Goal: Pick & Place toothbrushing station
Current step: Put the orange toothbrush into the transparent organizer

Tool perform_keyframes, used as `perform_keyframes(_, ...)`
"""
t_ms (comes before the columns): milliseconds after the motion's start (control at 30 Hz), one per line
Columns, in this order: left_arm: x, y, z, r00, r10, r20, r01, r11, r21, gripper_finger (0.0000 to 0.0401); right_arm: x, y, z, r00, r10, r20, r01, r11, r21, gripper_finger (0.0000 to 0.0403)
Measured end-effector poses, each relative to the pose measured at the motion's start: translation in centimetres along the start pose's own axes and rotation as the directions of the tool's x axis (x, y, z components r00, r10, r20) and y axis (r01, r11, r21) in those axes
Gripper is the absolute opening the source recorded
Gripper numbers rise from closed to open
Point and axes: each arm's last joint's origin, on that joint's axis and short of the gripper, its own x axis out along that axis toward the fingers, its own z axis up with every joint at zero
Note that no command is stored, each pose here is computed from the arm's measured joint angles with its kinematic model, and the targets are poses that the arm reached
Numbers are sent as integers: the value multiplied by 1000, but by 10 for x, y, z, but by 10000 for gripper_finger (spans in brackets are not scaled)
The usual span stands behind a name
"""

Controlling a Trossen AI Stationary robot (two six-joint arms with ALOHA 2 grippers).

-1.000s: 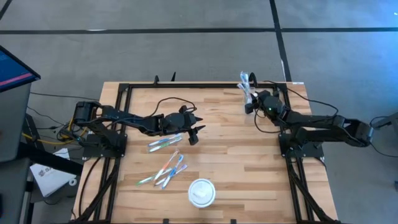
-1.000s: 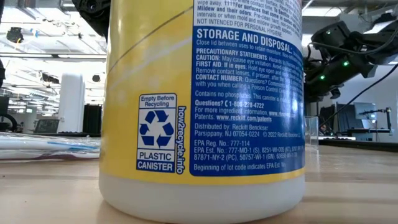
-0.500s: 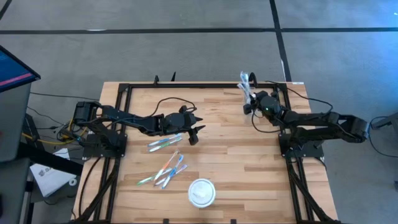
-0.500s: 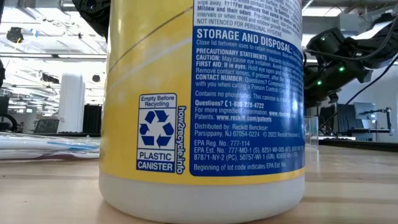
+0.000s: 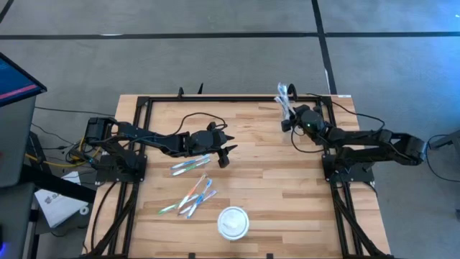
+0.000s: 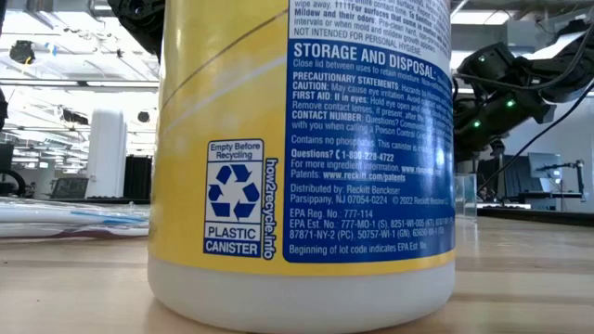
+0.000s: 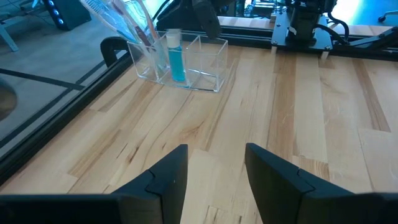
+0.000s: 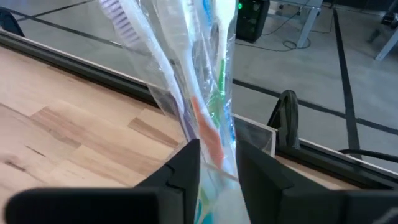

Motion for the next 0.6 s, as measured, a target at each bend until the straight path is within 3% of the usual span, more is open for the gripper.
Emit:
perform_keyframes(167, 0, 0, 0, 1000, 0, 0, 0, 1000, 0, 153, 0, 0, 1, 1000, 2, 11, -2, 1000, -12, 56)
perform_keyframes(433, 0, 0, -1, 1000, 1, -10, -1, 1000, 4, 153, -5, 2, 8, 998, 29, 61, -28, 999, -20, 47)
perform_keyframes(600, -1, 1, -11, 994, 9, -112, -10, 1000, -10, 153, -19, 7, 18, 985, 113, 130, -110, 993, -36, 47)
